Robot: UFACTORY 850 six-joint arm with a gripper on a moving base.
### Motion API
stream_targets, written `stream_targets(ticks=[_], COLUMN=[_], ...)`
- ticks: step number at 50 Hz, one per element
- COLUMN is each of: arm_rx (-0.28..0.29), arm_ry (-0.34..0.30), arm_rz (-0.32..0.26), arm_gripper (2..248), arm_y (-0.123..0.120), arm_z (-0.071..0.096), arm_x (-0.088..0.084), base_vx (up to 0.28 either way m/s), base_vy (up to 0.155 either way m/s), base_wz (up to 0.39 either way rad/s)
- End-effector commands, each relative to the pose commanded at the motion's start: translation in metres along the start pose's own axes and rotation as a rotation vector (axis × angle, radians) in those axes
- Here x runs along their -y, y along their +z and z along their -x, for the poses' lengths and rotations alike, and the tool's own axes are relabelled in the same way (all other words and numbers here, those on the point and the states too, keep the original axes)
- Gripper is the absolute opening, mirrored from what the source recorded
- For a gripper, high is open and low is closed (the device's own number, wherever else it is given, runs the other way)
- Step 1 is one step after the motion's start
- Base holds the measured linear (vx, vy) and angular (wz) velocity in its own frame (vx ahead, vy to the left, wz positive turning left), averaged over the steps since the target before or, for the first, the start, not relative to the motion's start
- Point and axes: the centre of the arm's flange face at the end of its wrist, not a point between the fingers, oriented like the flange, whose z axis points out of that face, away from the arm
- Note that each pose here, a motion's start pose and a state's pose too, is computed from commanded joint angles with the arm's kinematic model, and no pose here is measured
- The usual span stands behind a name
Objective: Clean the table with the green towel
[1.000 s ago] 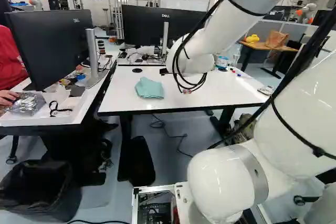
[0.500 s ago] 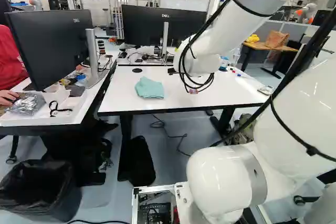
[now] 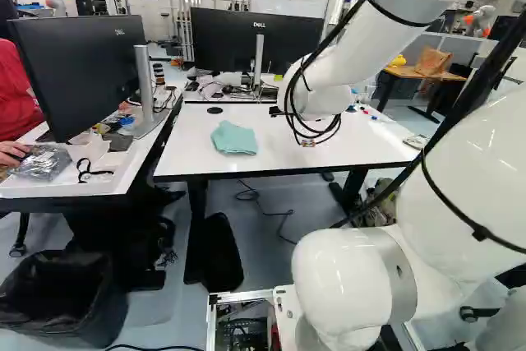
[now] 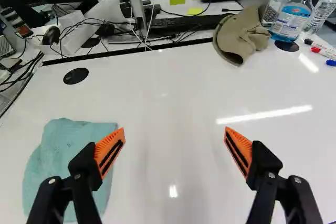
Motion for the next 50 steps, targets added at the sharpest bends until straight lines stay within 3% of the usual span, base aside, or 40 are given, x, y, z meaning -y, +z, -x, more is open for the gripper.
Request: stream_targets(ticks=[25, 50], arm_rx=[-0.020, -0.071], arm_ry=[-0.009, -0.033], arm_rz=[-0.003, -0.015], arm_gripper=[247, 247], arm_y=[-0.002, -0.010], arm_z=[0.011, 0.040], arm_x=[0.000, 0.001], base_vx=[0.000, 0.000], base_vy=[0.000, 0.000], base_wz=[0.000, 0.000])
